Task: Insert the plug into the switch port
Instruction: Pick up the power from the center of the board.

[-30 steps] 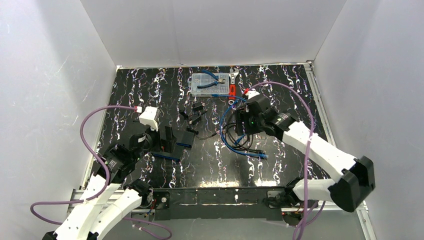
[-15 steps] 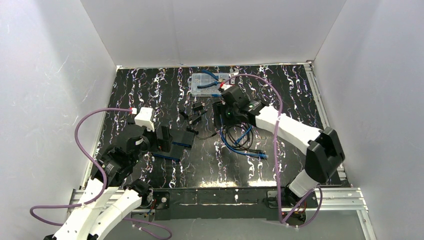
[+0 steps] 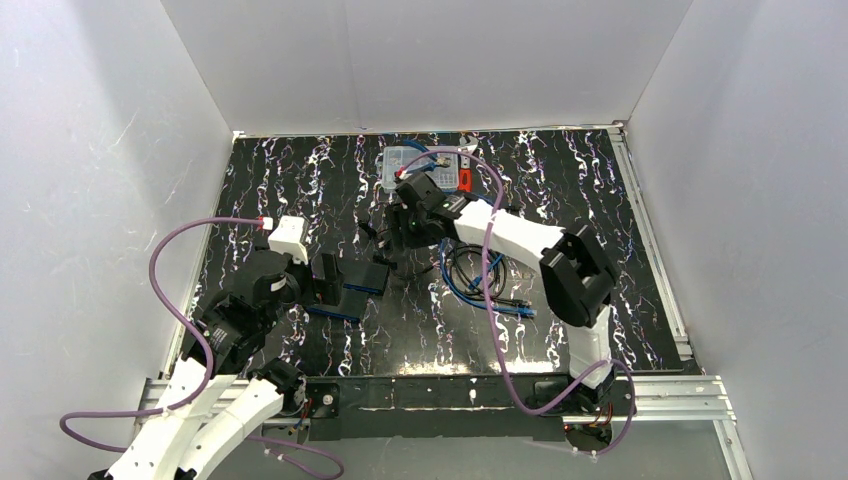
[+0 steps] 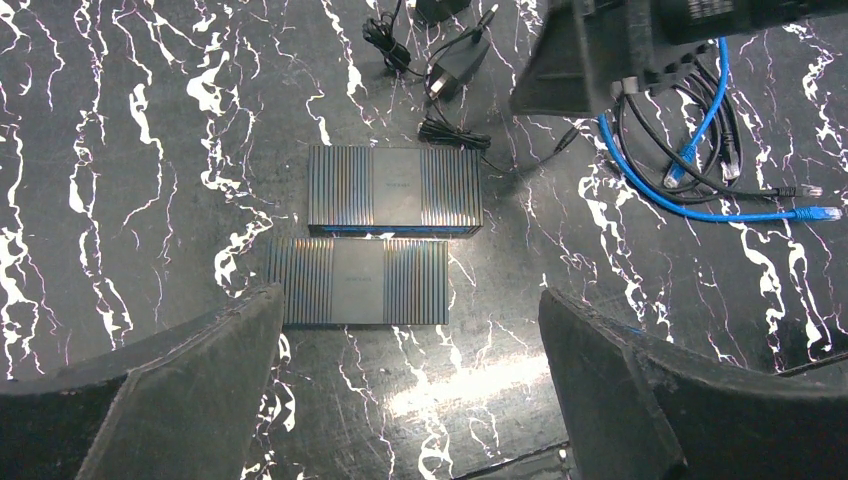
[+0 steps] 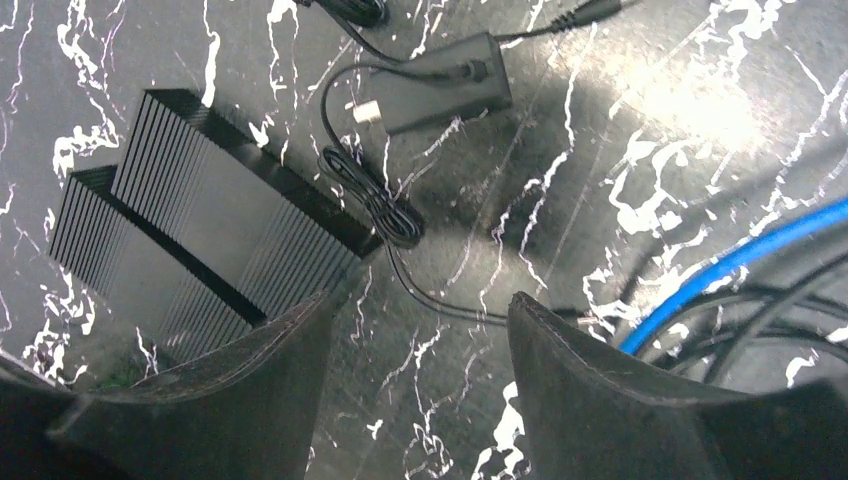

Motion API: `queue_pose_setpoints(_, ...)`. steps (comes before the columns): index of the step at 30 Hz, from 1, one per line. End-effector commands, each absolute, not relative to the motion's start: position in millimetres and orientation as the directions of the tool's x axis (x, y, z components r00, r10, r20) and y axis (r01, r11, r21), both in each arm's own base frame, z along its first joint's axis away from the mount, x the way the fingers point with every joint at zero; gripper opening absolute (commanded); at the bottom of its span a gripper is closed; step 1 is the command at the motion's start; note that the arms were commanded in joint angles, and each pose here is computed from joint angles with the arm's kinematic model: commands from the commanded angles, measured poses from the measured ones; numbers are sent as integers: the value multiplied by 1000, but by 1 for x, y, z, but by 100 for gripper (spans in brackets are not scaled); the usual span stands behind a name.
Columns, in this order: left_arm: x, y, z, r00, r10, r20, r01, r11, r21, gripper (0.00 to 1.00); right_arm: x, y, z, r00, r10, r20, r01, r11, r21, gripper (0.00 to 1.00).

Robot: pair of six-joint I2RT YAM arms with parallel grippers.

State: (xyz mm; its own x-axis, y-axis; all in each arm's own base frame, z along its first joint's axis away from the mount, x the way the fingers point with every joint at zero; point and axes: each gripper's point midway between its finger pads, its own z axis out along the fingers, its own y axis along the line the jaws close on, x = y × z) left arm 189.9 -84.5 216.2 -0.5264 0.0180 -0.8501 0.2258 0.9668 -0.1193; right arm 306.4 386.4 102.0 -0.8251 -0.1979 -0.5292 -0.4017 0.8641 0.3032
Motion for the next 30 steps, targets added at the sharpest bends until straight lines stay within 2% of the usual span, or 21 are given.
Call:
queue_pose_setpoints(1, 189, -81, 213, -529, 20, -848, 212, 971, -109, 99, 322, 411, 114, -803, -177, -569, -420, 845, 331, 70)
queue_pose_setpoints(21, 189, -82, 213, -530, 19, -848, 215, 970, -113, 99, 335, 456, 76, -812, -212, -544, -451, 819, 355, 62)
queue_pose_setpoints(30, 189, -83, 213, -533, 21, -846, 220, 969, -115, 99, 335, 470, 60, -815, -234, -530, -462, 815, 351, 62)
